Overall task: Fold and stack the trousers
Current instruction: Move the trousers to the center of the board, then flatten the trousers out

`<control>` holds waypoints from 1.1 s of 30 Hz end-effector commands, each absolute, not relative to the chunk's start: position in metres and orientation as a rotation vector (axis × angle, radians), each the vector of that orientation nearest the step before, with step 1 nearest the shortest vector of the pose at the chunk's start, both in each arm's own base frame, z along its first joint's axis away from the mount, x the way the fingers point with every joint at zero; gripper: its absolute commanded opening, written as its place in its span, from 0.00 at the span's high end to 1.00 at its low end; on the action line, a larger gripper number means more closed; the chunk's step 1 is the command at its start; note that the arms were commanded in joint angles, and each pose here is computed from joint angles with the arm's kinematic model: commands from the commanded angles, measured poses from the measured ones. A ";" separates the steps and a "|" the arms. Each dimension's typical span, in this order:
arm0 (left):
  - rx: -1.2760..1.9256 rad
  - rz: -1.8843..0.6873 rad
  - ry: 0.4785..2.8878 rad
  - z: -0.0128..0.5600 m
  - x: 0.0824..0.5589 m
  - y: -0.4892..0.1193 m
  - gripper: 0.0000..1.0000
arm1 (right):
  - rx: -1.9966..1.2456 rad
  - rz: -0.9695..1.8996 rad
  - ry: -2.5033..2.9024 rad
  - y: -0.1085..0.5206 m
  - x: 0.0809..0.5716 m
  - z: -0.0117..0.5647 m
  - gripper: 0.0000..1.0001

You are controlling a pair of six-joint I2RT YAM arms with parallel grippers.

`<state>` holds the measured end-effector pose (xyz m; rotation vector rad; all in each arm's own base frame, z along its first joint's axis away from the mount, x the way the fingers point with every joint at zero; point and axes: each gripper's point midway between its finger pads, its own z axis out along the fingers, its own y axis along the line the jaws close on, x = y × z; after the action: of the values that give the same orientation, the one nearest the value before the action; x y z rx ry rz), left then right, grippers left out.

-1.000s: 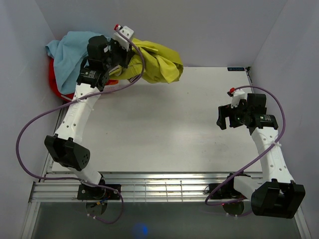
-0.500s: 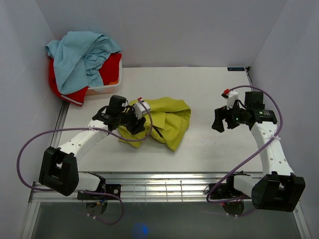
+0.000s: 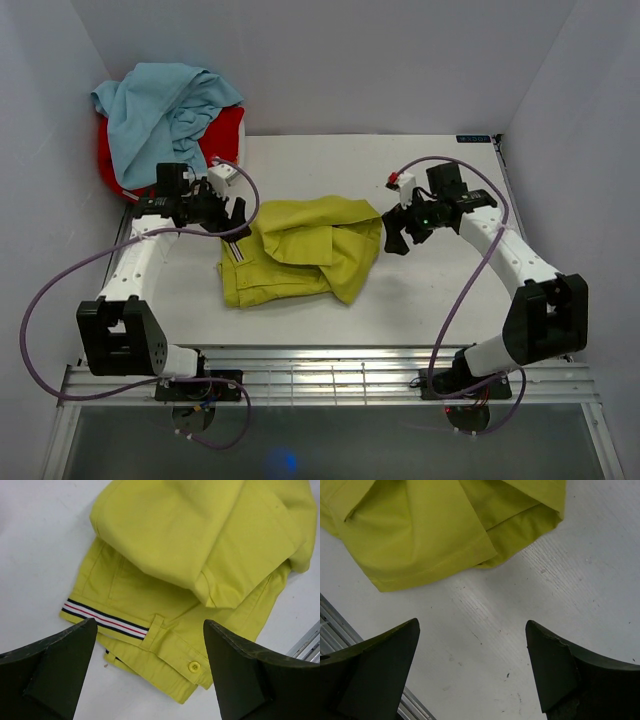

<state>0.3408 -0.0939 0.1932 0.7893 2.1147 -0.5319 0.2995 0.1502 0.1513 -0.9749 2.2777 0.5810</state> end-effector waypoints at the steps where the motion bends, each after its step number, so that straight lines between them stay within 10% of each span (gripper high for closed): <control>1: 0.756 -0.580 2.261 0.157 0.327 -0.080 0.02 | -1.041 0.521 2.173 0.181 0.329 0.167 0.08; 33: -0.102 -0.665 2.528 0.061 0.399 -0.012 0.19 | -1.492 0.128 1.524 0.418 0.384 0.156 0.04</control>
<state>0.3709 -0.0147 0.0450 -0.0683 2.6141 -0.6506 0.3543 0.4103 0.1213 -1.6013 1.6315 0.2217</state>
